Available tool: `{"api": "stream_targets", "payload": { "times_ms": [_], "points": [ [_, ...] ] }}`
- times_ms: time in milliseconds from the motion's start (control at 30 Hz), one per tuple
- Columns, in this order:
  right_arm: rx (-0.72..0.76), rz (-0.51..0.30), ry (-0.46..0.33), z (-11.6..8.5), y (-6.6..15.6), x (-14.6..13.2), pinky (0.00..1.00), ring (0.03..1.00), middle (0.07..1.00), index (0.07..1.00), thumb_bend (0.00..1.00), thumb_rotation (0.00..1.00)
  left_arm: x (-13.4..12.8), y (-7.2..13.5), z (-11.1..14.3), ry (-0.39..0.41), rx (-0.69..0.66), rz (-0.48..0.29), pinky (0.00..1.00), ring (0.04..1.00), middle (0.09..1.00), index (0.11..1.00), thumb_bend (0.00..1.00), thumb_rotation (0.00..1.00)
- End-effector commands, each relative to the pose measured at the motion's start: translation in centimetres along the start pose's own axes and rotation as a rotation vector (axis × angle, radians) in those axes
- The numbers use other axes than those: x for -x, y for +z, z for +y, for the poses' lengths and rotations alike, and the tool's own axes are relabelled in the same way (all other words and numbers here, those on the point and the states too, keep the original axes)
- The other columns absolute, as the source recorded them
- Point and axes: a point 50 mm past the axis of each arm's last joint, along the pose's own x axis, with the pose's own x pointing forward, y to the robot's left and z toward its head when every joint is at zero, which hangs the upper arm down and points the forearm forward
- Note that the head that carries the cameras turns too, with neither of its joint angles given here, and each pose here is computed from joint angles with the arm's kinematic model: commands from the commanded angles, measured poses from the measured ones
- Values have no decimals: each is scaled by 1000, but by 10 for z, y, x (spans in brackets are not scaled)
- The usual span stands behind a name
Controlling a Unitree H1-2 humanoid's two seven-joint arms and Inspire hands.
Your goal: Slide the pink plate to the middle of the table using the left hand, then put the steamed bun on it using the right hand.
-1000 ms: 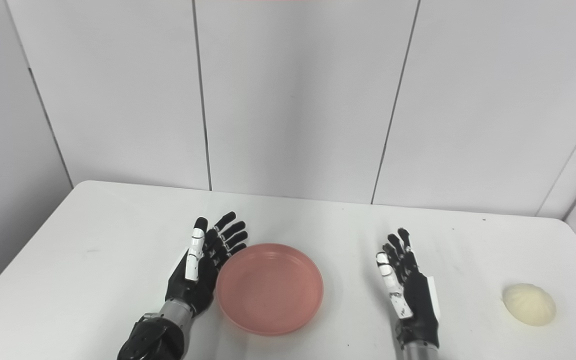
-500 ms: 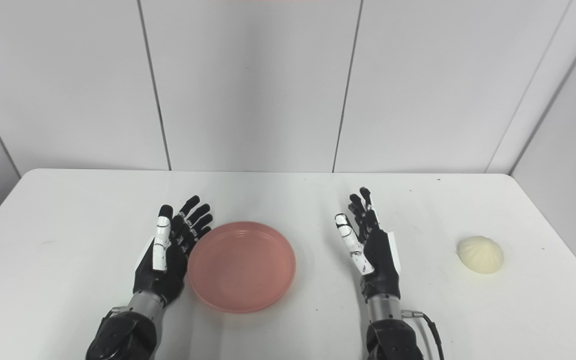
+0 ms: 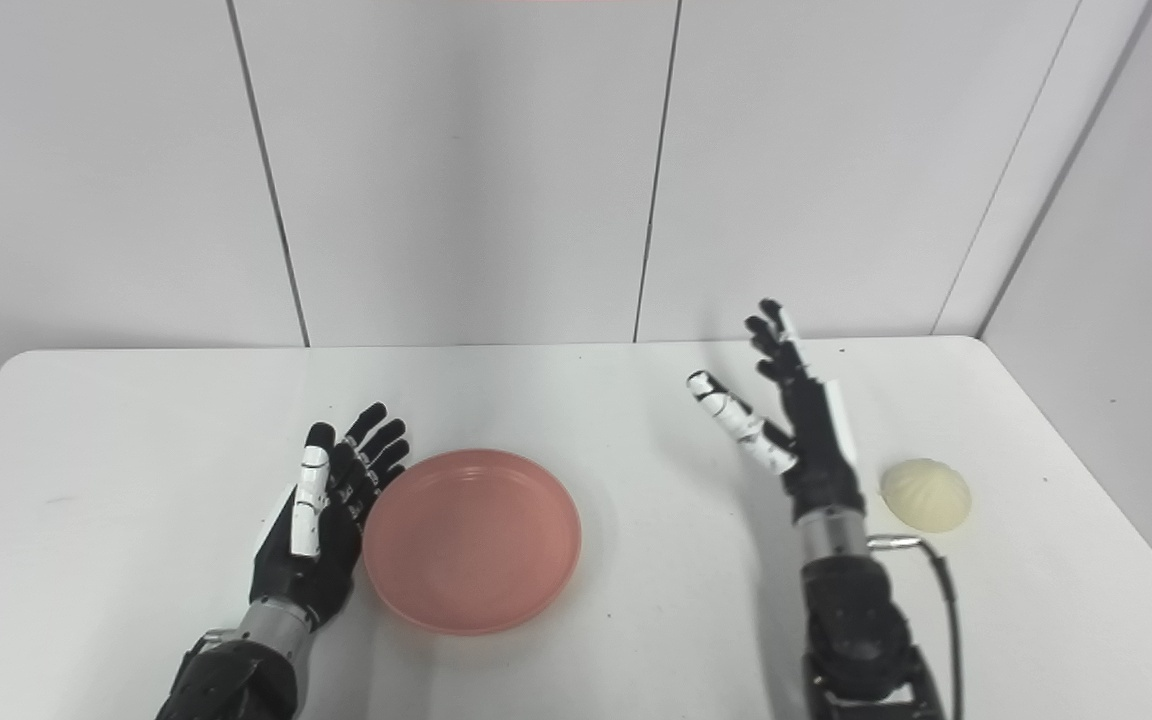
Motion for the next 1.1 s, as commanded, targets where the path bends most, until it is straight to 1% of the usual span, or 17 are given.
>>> {"api": "stream_targets", "payload": {
  "times_ms": [0, 100, 167, 200, 233, 300, 367, 433, 500, 600, 667, 800, 967, 1067],
  "points": [
    [105, -49, -33, -25, 25, -17, 842, 887, 857, 900, 596, 600, 0, 1, 0, -13, -19, -6, 958, 940, 921, 901, 618, 1000],
    [228, 4, -50, -45, 24, -20, 814, 866, 847, 882, 645, 572, 2, 3, 3, -18, -23, -8, 972, 947, 927, 903, 602, 1000],
    [270, 31, -64, -54, 24, -23, 774, 841, 838, 891, 664, 511, 2, 3, 5, -21, -23, -6, 977, 948, 927, 906, 596, 1000],
    [289, 43, -72, -58, 24, -24, 750, 827, 836, 903, 664, 444, 2, 3, 6, -23, -24, -5, 981, 953, 932, 912, 593, 1000],
    [333, 69, -90, -64, 23, -26, 748, 825, 836, 905, 664, 438, 2, 3, 8, -26, -25, -5, 982, 953, 933, 912, 592, 1000],
    [397, 105, -112, -74, 22, -29, 717, 804, 846, 920, 691, 373, 2, 3, 10, -29, -26, -4, 982, 955, 938, 914, 596, 1000],
    [460, 140, -121, -82, 21, -30, 705, 809, 859, 927, 698, 362, 3, 4, 11, -30, -25, -4, 984, 956, 939, 914, 597, 1000],
    [534, 175, -128, -90, 21, -31, 707, 836, 888, 926, 724, 401, 3, 6, 12, -27, -27, -4, 978, 951, 936, 905, 596, 1000],
    [603, 199, -133, -99, 22, -31, 746, 892, 933, 920, 739, 419, 3, 7, 13, -24, -23, -2, 976, 948, 932, 900, 596, 1000],
    [693, 244, -127, -112, 22, -31, 779, 912, 946, 917, 760, 449, 3, 8, 15, -26, -30, -2, 973, 947, 932, 900, 601, 1000],
    [742, 283, -115, -119, 22, -30, 797, 916, 943, 916, 772, 451, 3, 9, 16, -28, -29, -3, 974, 948, 932, 901, 601, 1000],
    [795, 374, -87, -132, 19, -27, 831, 928, 937, 907, 829, 374, 3, 9, 19, -25, -21, -3, 968, 944, 927, 899, 594, 1000],
    [812, 431, -89, -142, 15, -23, 800, 929, 947, 883, 876, 339, 3, 11, 19, -28, -23, 1, 969, 948, 929, 904, 597, 1000],
    [868, 478, -85, -146, 11, -22, 783, 924, 947, 882, 907, 344, 3, 11, 21, -30, -23, -3, 959, 942, 926, 897, 596, 1000]
  ]
}}
